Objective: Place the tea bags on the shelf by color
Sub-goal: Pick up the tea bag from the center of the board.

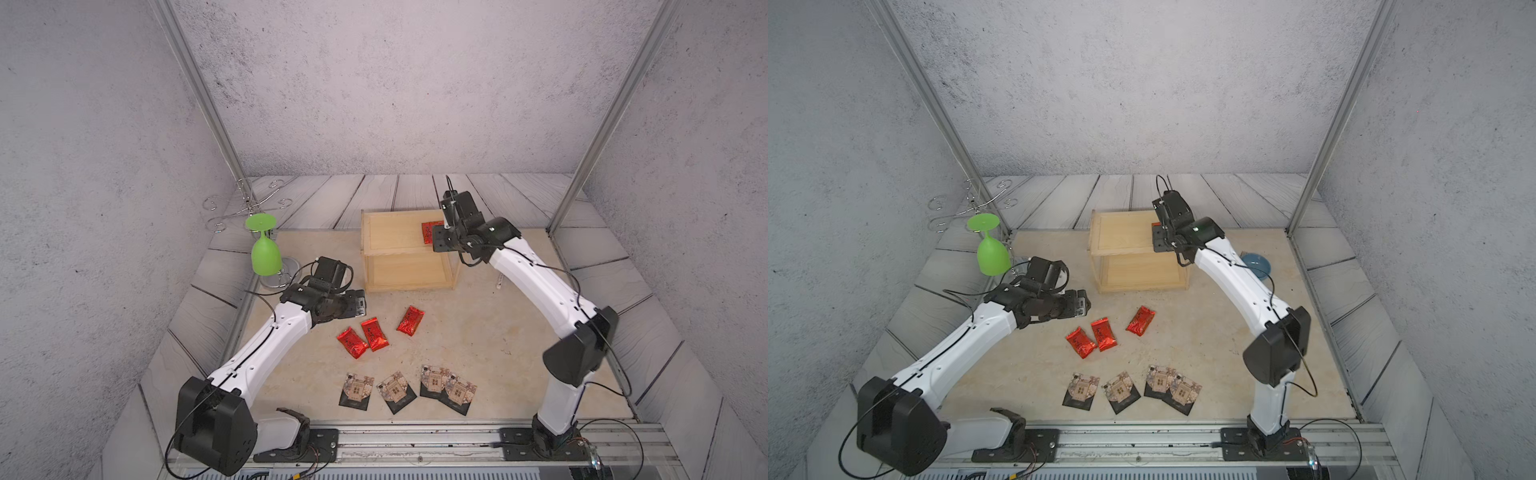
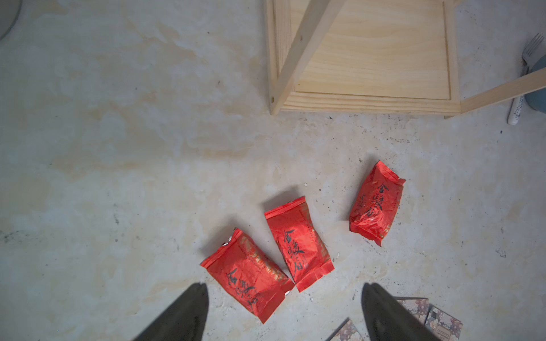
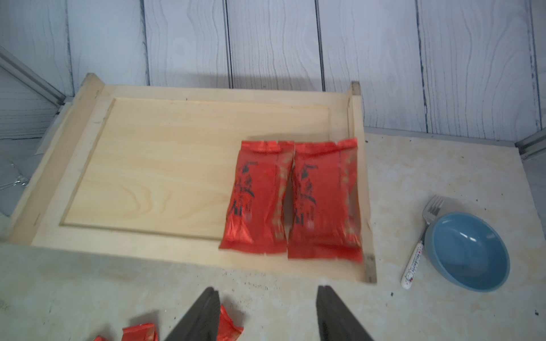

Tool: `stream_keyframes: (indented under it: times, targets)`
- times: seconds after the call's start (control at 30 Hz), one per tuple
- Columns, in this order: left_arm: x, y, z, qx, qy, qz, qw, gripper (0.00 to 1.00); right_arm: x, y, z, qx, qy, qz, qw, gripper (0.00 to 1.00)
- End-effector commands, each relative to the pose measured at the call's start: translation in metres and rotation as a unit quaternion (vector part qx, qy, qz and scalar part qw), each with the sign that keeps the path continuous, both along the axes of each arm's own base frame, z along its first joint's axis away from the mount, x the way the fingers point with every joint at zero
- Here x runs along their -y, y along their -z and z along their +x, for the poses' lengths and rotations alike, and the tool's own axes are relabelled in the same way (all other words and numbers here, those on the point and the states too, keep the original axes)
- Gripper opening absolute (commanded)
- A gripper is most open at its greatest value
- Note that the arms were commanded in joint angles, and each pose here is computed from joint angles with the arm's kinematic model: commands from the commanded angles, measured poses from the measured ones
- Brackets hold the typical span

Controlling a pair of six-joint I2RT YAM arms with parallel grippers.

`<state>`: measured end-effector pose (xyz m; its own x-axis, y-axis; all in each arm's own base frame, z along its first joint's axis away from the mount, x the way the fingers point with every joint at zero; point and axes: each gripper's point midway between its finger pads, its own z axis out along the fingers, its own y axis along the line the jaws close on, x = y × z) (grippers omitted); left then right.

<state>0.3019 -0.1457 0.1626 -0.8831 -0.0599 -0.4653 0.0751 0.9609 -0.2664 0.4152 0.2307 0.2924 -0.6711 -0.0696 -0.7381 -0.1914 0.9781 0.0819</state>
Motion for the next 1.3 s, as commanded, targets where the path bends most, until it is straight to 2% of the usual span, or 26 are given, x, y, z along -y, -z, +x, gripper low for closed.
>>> stream_keyframes:
  times: [0.0,0.23,0.4,0.53,0.67,1.0,1.17,1.27]
  targets:
    - [0.020,-0.012,0.006,0.022,0.030,0.029,0.999,0.87,0.007,0.021,-0.024,0.004,-0.004,0.039,0.999,0.57]
    - [0.073,0.006,0.016,0.015,0.092,0.097,0.991,0.88,0.046,0.101,-0.065,-0.016,0.026,0.018,0.999,0.57]
    - [0.107,0.028,0.021,-0.014,0.140,0.146,0.979,0.89,0.070,0.136,-0.075,-0.023,0.057,-0.023,0.998,0.57]
    - [0.129,0.045,0.023,-0.034,0.165,0.156,0.973,0.91,0.077,0.159,-0.079,-0.050,0.049,-0.073,0.995,0.58]
    - [0.145,0.056,0.017,-0.042,0.186,0.153,0.970,0.94,0.086,0.171,-0.080,-0.079,0.059,-0.116,0.988,0.60]
    - [0.158,0.098,0.021,-0.086,0.200,0.183,0.959,0.99,0.091,0.175,-0.087,-0.074,0.058,-0.078,0.993,0.59]
    - [0.156,0.120,0.018,-0.111,0.193,0.192,0.956,0.95,0.096,0.175,-0.090,-0.074,0.062,-0.074,0.993,0.58]
    - [0.155,0.129,0.014,-0.123,0.191,0.192,0.955,0.88,0.098,0.174,-0.091,-0.071,0.063,-0.073,0.993,0.58]
